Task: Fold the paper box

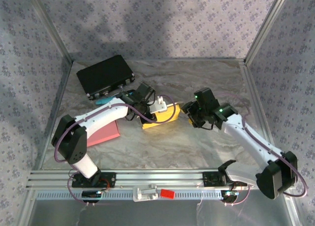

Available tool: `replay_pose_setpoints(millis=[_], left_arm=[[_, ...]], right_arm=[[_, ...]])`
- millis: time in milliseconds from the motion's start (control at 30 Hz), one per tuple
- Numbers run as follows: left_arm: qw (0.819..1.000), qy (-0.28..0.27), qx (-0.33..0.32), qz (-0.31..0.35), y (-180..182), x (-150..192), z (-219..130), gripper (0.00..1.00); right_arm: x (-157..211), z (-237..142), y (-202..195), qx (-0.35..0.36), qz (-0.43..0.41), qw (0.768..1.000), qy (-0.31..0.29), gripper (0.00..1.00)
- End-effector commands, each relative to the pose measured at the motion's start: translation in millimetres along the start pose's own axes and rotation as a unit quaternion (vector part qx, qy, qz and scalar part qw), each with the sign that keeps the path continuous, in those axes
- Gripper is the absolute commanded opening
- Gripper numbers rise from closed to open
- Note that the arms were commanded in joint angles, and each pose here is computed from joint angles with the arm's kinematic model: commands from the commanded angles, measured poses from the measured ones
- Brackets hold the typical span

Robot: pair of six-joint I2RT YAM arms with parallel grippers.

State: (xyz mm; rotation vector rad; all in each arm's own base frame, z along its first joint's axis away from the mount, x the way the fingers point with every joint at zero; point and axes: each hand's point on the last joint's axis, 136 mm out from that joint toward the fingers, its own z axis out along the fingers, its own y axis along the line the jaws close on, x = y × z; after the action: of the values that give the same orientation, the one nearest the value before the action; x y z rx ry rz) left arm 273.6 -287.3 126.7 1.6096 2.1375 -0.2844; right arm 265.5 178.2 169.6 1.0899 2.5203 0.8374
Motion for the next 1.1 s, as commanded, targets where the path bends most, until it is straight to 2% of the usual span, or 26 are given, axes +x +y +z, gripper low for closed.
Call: replay_pose_setpoints(millis=[0, 200, 433, 600, 967, 1067], left_arm=[[0.999, 0.041, 0.022, -0.009, -6, 18, 7, 0.34], [0.999, 0.039, 0.021, -0.008, -5, 16, 7, 0.36], [0.999, 0.035, 0.014, -0.009, -2, 14, 7, 0.39], [0.999, 0.033, 0.003, -0.009, 2, 12, 6, 0.41], [1.0, 0.015, -0.013, -0.01, 9, 5, 3, 0.4], [1.0, 0.013, -0.008, -0.006, 8, 6, 3, 0.38]], right_arm=[[-11, 10, 19, -0.023, 0.025, 0.999, -0.04, 0.59], [-1, 21, 31, -0.019, 0.014, 0.999, -0.024, 0.59], [1, 44, 18, 0.018, 0.006, 1.0, -0.015, 0.58], [10, 51, -17, 0.095, 0.016, 0.995, 0.007, 0.47], [6, 32, 7, 0.079, -0.016, 0.997, -0.007, 0.38], [1, 24, 18, 0.067, -0.043, 0.997, -0.009, 0.42]])
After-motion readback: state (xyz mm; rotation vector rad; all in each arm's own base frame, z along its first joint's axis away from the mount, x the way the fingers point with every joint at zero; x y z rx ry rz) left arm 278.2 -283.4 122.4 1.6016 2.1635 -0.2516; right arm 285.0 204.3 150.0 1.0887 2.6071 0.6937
